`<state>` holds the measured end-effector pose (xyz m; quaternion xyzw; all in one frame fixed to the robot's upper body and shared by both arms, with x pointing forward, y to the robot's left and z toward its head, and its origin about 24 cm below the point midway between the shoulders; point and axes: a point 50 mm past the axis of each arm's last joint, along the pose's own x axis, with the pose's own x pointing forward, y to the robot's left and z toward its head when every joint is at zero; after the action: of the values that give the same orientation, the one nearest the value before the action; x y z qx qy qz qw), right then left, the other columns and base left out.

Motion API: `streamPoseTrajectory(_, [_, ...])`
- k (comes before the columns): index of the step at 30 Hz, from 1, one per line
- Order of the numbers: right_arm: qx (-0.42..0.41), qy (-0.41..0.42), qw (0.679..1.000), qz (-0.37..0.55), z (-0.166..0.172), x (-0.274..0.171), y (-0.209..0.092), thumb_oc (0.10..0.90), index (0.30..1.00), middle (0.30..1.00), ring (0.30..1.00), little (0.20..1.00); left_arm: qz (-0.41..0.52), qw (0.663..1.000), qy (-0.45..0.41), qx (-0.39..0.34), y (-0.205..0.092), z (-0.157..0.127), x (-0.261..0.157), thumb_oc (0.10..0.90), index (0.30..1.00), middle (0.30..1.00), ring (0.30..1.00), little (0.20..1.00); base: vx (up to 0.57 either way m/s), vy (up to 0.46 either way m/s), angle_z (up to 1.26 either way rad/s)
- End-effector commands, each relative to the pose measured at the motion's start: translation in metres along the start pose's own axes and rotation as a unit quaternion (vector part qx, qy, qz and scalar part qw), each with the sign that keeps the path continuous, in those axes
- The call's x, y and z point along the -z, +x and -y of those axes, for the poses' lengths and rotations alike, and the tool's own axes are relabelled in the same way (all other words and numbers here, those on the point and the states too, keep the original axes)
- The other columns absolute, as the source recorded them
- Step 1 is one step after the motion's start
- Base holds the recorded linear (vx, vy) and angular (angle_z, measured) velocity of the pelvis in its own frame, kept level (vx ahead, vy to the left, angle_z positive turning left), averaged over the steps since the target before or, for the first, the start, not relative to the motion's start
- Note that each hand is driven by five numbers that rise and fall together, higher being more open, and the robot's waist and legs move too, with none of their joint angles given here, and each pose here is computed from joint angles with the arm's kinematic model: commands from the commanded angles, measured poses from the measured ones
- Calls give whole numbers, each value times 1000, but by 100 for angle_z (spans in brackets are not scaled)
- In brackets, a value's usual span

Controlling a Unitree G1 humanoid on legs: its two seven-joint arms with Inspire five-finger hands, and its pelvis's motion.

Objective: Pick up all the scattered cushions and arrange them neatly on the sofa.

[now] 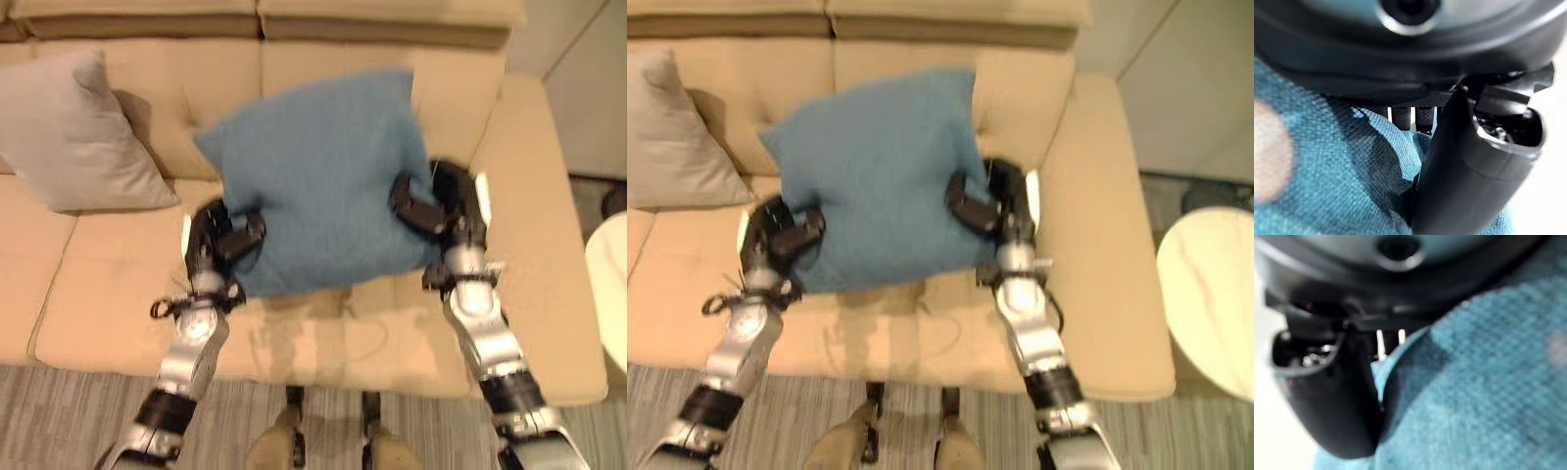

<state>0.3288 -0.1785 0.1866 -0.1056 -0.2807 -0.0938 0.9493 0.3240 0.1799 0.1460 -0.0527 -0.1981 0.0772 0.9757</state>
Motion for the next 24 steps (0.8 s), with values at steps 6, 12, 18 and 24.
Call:
streamPoseTrajectory(6, [53, -49, 916, 394, -39, -147, 42, 400, 300, 300, 300, 300, 413, 908, 10, 72, 30, 94, -153, 400, 300, 300, 300, 300, -68, -2, -9])
streamPoseTrajectory(12, [86, -173, 925, 327, -35, -145, 105, 400, 300, 300, 300, 300, 334, 940, 59, 49, 88, 106, -156, 400, 300, 300, 300, 300, -46, -69, 0])
streamPoseTrajectory(18, [65, -182, 955, 224, -26, -137, 138, 800, 900, 900, 900, 900, 268, 953, 134, 36, 129, 96, -172, 800, 900, 900, 900, 900, -14, -31, -7])
streamPoseTrajectory(24, [-2, -225, 954, 197, -27, -129, 139, 800, 900, 900, 900, 900, 245, 964, 97, 41, 131, 80, -167, 800, 900, 900, 900, 900, 9, -32, 25])
